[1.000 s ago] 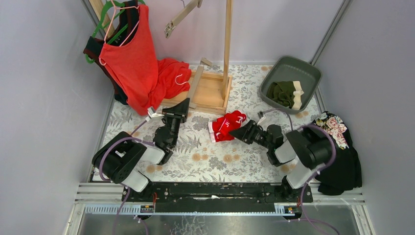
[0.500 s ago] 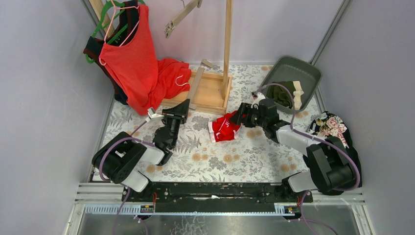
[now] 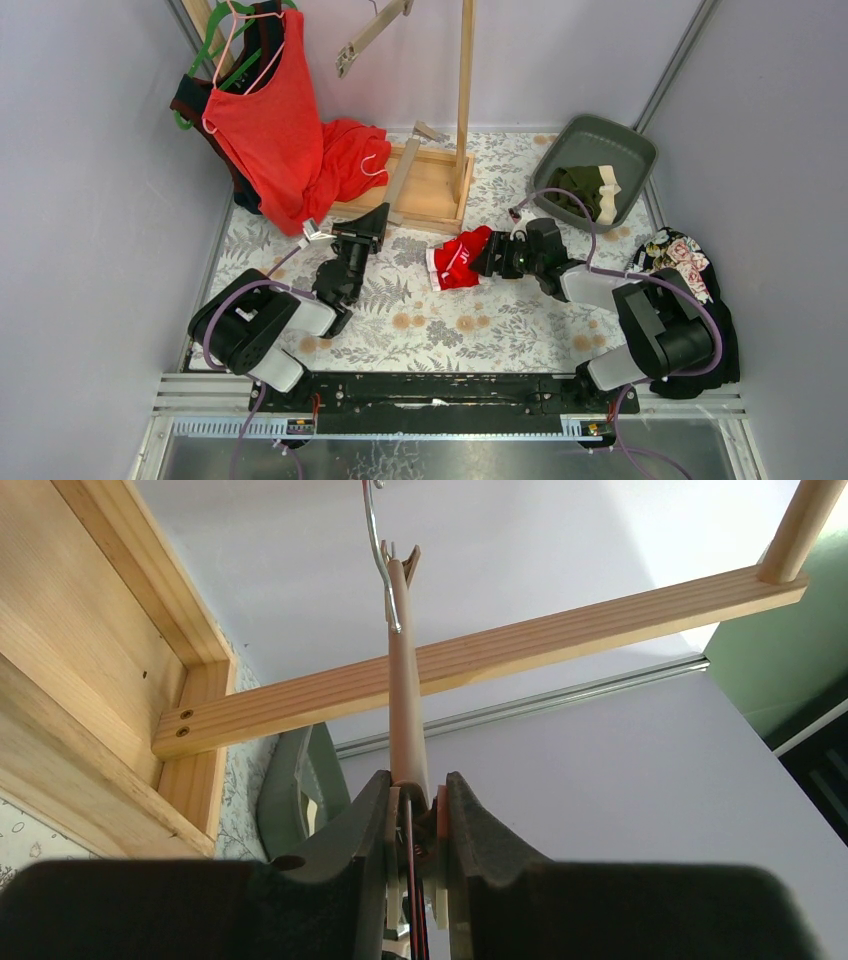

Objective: Clip the underwear to the hanger
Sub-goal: Clamp the underwear onto the hanger.

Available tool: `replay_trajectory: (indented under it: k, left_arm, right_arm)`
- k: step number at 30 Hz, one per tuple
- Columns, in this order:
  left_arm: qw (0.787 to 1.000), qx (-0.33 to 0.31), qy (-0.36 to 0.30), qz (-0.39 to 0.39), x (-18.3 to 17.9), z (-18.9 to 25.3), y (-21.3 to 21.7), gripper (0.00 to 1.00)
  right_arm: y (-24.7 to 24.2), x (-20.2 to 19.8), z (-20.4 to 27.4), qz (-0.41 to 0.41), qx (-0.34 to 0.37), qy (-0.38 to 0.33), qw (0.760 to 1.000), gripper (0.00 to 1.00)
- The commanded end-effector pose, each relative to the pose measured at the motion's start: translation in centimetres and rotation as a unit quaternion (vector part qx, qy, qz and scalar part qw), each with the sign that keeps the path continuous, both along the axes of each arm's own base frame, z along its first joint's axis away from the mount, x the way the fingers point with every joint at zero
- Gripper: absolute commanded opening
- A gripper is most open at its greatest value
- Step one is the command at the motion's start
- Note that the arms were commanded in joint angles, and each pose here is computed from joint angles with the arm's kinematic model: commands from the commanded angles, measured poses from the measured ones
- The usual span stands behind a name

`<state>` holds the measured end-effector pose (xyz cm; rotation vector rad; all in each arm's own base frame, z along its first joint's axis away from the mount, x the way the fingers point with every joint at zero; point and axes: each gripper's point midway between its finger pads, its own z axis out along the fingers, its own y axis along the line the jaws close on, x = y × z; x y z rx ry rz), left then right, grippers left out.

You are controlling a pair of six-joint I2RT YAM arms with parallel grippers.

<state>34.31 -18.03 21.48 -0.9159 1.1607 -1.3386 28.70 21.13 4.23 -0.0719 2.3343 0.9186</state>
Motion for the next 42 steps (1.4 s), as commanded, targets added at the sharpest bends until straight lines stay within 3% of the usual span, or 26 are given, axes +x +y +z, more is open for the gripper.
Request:
replay_trajectory:
  k: [1,22,24,28,32,35,39,40,42]
  left_arm:
    - [0.999,-0.022,-0.038,-0.007,-0.6,2.3,0.1,0.0]
    - [0.999,-0.016,-0.026,-0.02,-1.0,1.8,-0.2,0.0]
    - [0.999,-0.016,-0.025,-0.022,-0.9,1.7,-0.3,0.0]
    - [0.999,-0.017,-0.023,-0.025,-0.8,1.5,-0.4,0.0]
    - [0.999,-0.017,-0.026,-0.027,-0.9,1.6,-0.5,0.0]
    - [0.999,-0.016,-0.026,-0.03,-1.0,1.6,-0.5,0.0]
    - [0.999,-0.017,-0.028,-0.03,-1.1,1.8,-0.5,0.0]
    - [0.999,-0.016,-0.029,-0.03,-1.1,1.8,-0.5,0.0]
    - [0.999,-0.015,-0.029,-0.029,-1.2,1.9,-0.4,0.0]
  right_arm:
    - [1.3,1.0,3.3,0.03,0.029,-0.077,0.996,0.75]
    - [4.1,2.9,4.7,0.08,0.087,-0.121,0.986,0.69]
    - [4.2,3.1,5.0,0.08,0.091,-0.129,0.984,0.58]
    - [4.4,3.1,4.8,0.085,0.092,-0.127,0.984,0.27]
    - [4.5,2.9,4.7,0.087,0.1,-0.129,0.983,0.09]
    - [4.5,2.8,4.9,0.086,0.107,-0.135,0.981,0.02]
    - [4.4,2.6,4.7,0.088,0.106,-0.129,0.982,0.32]
    - [4.4,2.5,4.7,0.087,0.104,-0.13,0.982,0.47]
    - [4.2,2.7,4.6,0.085,0.094,-0.132,0.983,0.59]
